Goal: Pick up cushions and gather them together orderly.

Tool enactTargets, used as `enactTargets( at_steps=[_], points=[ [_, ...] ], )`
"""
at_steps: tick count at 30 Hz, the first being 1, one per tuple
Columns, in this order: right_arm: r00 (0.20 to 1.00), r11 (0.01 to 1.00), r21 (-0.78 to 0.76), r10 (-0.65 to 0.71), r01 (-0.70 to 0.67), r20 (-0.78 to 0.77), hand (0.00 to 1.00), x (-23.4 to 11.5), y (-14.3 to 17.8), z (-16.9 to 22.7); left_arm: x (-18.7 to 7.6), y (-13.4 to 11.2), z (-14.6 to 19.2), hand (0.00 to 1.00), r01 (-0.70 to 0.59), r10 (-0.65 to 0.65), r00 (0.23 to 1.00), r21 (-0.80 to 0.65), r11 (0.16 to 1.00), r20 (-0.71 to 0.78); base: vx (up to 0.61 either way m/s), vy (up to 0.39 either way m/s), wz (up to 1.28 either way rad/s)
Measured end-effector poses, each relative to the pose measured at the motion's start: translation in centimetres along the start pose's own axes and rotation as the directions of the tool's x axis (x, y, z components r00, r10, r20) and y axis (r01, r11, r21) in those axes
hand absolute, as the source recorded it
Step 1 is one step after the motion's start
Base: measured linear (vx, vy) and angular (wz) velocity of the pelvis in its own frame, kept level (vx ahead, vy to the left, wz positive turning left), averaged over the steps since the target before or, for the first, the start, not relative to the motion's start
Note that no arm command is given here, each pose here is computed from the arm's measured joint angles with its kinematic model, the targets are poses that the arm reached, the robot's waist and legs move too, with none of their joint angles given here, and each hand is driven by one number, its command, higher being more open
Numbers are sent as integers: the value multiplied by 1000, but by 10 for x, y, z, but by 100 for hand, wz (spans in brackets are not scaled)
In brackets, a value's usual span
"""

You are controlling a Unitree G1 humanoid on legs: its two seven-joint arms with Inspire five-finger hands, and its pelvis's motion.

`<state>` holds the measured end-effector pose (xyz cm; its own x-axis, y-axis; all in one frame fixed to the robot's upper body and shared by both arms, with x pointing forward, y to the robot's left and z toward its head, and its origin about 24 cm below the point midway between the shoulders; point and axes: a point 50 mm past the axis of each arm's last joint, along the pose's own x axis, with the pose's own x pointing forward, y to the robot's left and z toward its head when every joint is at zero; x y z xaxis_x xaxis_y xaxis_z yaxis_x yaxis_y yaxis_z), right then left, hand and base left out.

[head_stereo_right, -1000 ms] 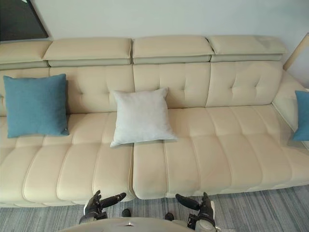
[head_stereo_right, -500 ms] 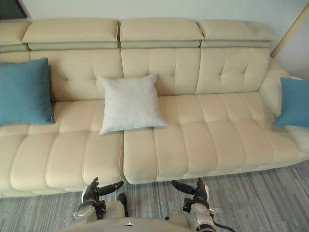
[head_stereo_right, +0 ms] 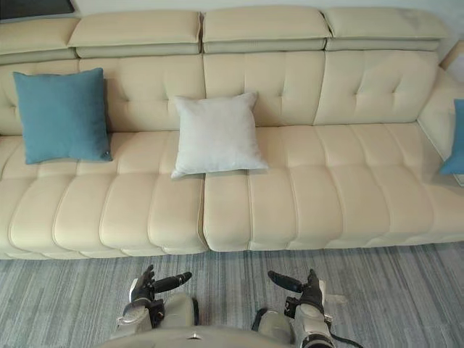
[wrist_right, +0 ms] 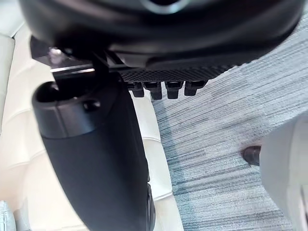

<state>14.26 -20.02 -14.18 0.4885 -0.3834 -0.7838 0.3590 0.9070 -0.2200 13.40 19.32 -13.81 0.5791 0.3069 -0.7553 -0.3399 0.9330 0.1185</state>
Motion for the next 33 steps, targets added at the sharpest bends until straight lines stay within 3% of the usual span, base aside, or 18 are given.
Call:
enactTargets(
  at_steps=[5,9,20,33],
  points=[
    [1000,1000,22,-4,4,-2,100,-3,-1,-4,-2,-1,-7,100,-7,7,1000,-13,1000,-25,-104,188,-16],
    [997,997,61,47,-43,-62,100,-12,17,-23,-1,7,-10,100,-30,30,998,-1,1000,-48,-126,185,-28],
    [994,993,116,22,-10,-103,100,-11,7,-31,-1,6,-22,100,-16,21,994,43,999,-109,-2,54,-34],
    [997,999,33,4,-1,-73,100,3,-5,-10,2,1,-19,100,34,-19,994,137,990,-109,61,-57,-99]
  ],
)
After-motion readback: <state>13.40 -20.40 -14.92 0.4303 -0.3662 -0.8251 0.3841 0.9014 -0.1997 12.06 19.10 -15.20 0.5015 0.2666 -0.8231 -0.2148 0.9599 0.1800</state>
